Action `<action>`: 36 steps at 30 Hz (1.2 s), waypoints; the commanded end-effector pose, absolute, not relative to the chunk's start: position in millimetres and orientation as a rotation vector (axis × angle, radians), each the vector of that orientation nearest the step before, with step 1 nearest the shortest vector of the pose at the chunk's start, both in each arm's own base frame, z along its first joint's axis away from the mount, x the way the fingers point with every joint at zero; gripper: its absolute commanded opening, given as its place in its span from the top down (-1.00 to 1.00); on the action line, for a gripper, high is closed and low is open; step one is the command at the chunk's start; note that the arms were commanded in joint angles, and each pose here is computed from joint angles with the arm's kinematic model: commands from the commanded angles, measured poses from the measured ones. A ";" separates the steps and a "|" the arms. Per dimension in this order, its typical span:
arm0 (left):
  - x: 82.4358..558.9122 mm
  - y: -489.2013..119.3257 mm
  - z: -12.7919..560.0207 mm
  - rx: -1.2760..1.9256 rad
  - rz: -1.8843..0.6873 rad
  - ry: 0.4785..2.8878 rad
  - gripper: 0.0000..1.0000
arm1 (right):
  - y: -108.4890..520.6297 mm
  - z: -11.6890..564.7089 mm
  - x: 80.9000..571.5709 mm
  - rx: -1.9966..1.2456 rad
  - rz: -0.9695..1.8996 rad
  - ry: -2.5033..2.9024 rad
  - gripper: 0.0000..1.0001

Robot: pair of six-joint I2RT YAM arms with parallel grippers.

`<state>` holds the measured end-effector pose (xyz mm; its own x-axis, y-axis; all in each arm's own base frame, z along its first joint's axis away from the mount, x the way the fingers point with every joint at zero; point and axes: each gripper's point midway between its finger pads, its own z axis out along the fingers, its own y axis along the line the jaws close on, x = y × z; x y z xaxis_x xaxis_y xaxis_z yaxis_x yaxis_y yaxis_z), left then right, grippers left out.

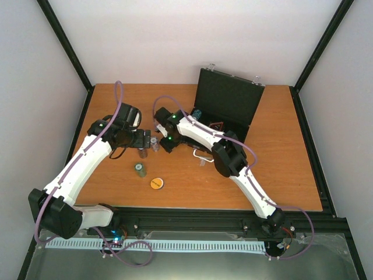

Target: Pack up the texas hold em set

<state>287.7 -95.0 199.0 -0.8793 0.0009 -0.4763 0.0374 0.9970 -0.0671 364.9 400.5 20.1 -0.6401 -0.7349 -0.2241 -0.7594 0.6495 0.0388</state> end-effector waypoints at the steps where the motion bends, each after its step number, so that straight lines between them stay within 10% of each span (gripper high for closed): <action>1: 291.5 -95.2 211.6 0.039 -0.110 2.601 -0.99 | 377.4 -12.8 362.0 -1.230 0.116 2.787 -0.31; 23: 291.2 -97.8 209.7 0.045 -0.130 2.600 -0.99 | 376.2 -12.4 286.8 -1.363 0.123 2.820 0.19; 36: 293.2 -99.4 212.5 0.053 -0.140 2.588 -0.99 | 392.8 34.6 314.4 -1.258 0.105 2.689 -0.30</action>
